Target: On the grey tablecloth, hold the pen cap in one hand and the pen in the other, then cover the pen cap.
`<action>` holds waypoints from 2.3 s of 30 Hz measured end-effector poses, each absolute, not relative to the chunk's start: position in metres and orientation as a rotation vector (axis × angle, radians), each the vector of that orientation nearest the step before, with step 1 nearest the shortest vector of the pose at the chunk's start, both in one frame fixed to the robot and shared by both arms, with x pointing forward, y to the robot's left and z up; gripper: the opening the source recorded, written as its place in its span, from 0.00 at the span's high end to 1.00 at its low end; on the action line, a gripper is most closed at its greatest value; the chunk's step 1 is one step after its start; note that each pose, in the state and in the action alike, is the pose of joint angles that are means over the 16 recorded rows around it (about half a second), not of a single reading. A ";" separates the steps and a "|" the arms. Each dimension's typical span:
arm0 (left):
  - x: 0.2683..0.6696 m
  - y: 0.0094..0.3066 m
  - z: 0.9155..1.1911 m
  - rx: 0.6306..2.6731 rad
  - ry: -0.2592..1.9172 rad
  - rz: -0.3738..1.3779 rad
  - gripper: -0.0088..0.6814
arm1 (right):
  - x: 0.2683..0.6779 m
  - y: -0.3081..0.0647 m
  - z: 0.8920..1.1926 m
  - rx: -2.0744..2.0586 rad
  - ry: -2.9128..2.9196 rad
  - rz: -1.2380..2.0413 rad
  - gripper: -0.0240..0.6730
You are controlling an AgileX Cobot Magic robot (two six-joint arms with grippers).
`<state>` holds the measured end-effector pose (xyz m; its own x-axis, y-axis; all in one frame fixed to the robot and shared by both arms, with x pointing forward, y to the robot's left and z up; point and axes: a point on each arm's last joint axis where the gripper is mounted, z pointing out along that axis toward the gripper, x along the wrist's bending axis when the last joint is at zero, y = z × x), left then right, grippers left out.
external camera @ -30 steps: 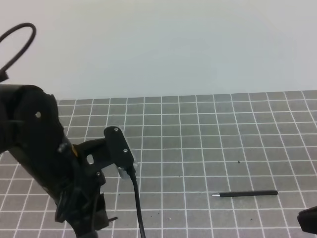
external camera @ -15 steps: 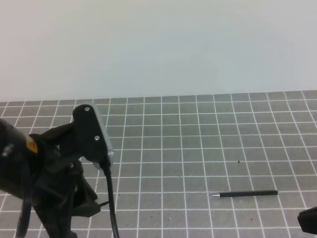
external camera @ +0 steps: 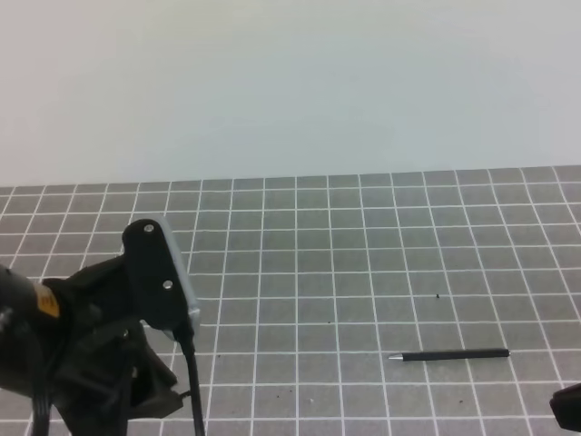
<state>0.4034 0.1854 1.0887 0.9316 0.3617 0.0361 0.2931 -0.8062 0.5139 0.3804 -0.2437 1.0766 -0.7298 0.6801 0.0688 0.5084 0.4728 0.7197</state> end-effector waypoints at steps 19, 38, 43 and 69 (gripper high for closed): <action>0.405 0.186 1.092 2.538 0.485 0.235 0.89 | 0.380 -0.244 1.076 1.125 2.478 1.114 0.97; 0.445 0.205 1.082 2.528 0.802 0.556 0.91 | 0.378 -0.243 1.076 1.142 2.499 1.132 0.97; 0.443 0.206 1.078 2.540 0.774 0.443 0.91 | 0.378 -0.243 1.076 1.142 2.505 1.133 0.97; 0.440 0.203 1.077 2.500 0.748 0.298 0.88 | 0.378 -0.242 1.076 1.142 2.505 1.135 0.97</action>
<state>0.4396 0.2032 1.0773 0.8241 0.5631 0.0615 0.4515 -0.7185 0.5291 0.3778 -0.2424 1.0760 -0.6943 0.7031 0.1534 0.5790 0.4191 0.6994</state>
